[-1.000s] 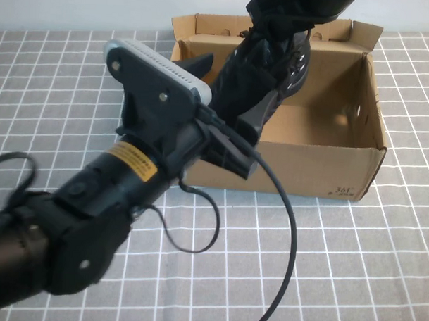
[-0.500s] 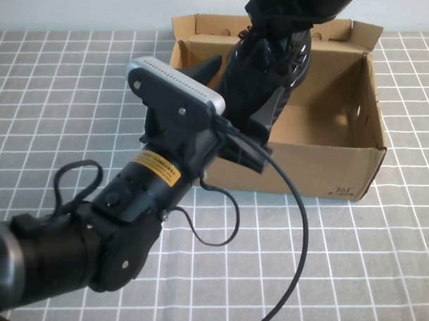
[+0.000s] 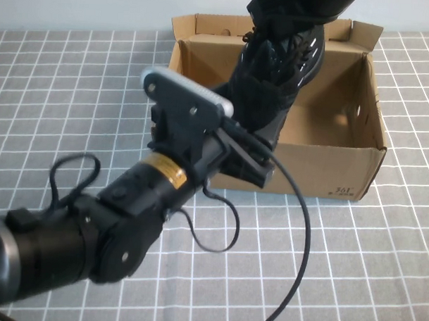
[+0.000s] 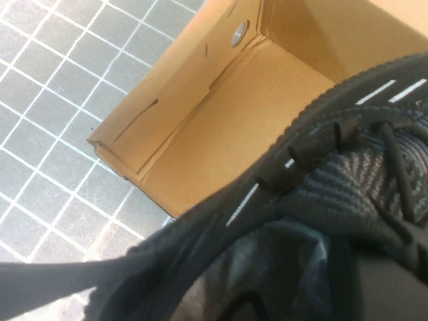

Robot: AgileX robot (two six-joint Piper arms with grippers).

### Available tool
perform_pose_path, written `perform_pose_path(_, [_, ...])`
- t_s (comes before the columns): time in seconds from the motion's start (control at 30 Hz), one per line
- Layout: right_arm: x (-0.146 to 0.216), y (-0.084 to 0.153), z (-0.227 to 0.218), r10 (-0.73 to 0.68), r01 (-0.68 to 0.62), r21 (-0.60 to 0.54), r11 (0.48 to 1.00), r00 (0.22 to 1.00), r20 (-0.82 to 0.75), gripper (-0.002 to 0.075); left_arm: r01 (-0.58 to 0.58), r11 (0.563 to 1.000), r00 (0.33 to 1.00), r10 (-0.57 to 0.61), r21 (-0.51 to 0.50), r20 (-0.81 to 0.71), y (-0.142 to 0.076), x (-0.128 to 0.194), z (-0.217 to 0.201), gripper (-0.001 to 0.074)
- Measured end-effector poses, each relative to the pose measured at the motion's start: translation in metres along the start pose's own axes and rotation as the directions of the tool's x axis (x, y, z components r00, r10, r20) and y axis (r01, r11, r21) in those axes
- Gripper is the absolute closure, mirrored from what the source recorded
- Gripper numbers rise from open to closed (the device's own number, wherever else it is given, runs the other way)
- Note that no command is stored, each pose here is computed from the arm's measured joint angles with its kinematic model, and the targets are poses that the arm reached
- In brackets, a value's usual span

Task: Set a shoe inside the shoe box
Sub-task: Hand over the shoe

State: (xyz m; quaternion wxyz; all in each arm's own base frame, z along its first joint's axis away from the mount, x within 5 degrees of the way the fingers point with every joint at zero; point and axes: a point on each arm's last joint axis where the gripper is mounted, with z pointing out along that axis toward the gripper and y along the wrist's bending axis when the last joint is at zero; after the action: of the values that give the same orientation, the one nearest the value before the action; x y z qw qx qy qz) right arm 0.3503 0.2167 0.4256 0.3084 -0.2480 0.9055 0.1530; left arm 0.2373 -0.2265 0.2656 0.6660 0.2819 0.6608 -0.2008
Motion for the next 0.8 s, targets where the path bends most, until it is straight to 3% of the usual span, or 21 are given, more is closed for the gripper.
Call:
perform_pose_path(0.3, [0.0, -0.001, 0.0, 0.014, -0.014, -0.001, 1.0, 1.0, 0.0, 0.0732, -0.086, 0.996, 0.995, 0.085, -0.025, -0.045, 0.006, -0.025, 0.022, 0.0065])
perform_pose_path(0.63, [0.0, -0.001, 0.0, 0.016, -0.016, -0.001, 1.0, 1.0, 0.002, 0.0732, -0.101, 0.992, 0.991, 0.094, -0.069, -0.097, 0.023, -0.012, 0.03, 0.0075])
perform_pose_path(0.7, [0.0, -0.001, 0.0, 0.016, -0.016, -0.001, 1.0, 1.0, 0.002, 0.0732, -0.101, 0.992, 0.991, 0.094, -0.069, -0.097, 0.023, -0.012, 0.03, 0.0125])
perform_pose_path(0.8, [0.0, -0.001, 0.0, 0.016, -0.016, -0.001, 1.0, 1.0, 0.002, 0.0732, -0.101, 0.993, 0.99, 0.094, -0.068, -0.1, 0.023, -0.011, 0.031, 0.0258])
